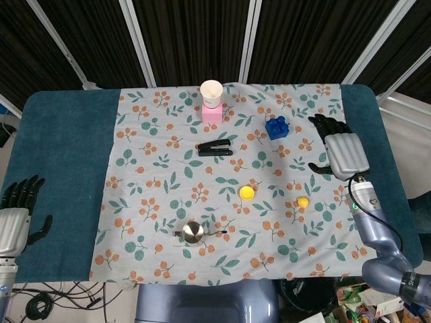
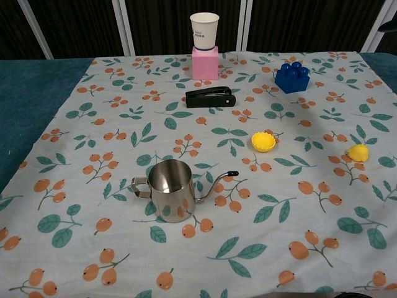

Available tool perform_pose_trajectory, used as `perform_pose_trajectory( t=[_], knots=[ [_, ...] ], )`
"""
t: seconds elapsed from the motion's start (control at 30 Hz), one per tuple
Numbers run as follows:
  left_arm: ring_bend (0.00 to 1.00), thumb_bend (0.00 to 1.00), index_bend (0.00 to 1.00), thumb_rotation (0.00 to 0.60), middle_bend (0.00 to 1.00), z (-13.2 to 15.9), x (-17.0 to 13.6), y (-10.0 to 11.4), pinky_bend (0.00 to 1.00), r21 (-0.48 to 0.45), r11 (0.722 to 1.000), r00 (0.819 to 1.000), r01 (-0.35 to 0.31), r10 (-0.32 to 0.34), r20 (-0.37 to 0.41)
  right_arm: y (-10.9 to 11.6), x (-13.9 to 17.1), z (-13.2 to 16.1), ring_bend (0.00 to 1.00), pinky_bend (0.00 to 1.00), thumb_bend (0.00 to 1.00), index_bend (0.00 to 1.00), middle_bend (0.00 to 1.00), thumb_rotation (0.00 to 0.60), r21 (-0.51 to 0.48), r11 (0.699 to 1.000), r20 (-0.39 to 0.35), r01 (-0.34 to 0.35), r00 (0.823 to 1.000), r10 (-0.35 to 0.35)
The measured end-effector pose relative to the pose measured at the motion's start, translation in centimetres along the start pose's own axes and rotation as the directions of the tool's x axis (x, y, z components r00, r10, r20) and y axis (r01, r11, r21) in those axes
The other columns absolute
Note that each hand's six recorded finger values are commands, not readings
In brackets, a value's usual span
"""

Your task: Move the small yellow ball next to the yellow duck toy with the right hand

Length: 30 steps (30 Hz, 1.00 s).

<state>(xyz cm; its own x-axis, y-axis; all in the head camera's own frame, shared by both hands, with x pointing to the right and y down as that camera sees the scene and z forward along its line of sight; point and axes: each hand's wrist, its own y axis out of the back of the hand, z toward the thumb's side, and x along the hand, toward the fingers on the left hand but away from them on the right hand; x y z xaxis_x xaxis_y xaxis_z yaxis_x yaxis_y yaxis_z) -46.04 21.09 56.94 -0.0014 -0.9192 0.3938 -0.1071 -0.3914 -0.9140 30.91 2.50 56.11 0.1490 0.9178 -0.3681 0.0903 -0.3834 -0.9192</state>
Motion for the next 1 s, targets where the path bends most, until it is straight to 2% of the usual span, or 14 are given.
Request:
perform_pose_trajectory(
  t=[0.3, 0.83, 1.0],
  knots=[
    [0.0, 0.41, 0.0, 0.6, 0.02, 0.1, 0.0, 0.0, 0.0, 0.003, 1.0, 1.0, -0.001, 0.001, 0.004, 0.4, 0.4, -0.8, 0.1, 0.16, 0.07, 0.11, 0.06, 0.6, 0.017, 1.0, 0.024, -0.01, 1.0, 0.009],
    [0.0, 0.41, 0.0, 0.6, 0.02, 0.1, 0.1, -0.1, 0.0, 0.004, 1.0, 1.0, -0.001, 0.001, 0.0, -0.9, 0.8, -1.0, 0.1, 0.16, 0.07, 0.11, 0.07, 0.6, 0.038, 0.999, 0.023, -0.039, 0.999, 0.038],
    [0.0, 0.41, 0.0, 0.6, 0.02, 0.1, 0.0, -0.1, 0.0, 0.002, 1.0, 1.0, -0.001, 0.001, -0.002, -1.8, 1.4, -1.4, 0.1, 0.16, 0.07, 0.11, 0.09, 0.6, 0.054, 0.996, 0.032, -0.067, 0.997, 0.066]
  ],
)
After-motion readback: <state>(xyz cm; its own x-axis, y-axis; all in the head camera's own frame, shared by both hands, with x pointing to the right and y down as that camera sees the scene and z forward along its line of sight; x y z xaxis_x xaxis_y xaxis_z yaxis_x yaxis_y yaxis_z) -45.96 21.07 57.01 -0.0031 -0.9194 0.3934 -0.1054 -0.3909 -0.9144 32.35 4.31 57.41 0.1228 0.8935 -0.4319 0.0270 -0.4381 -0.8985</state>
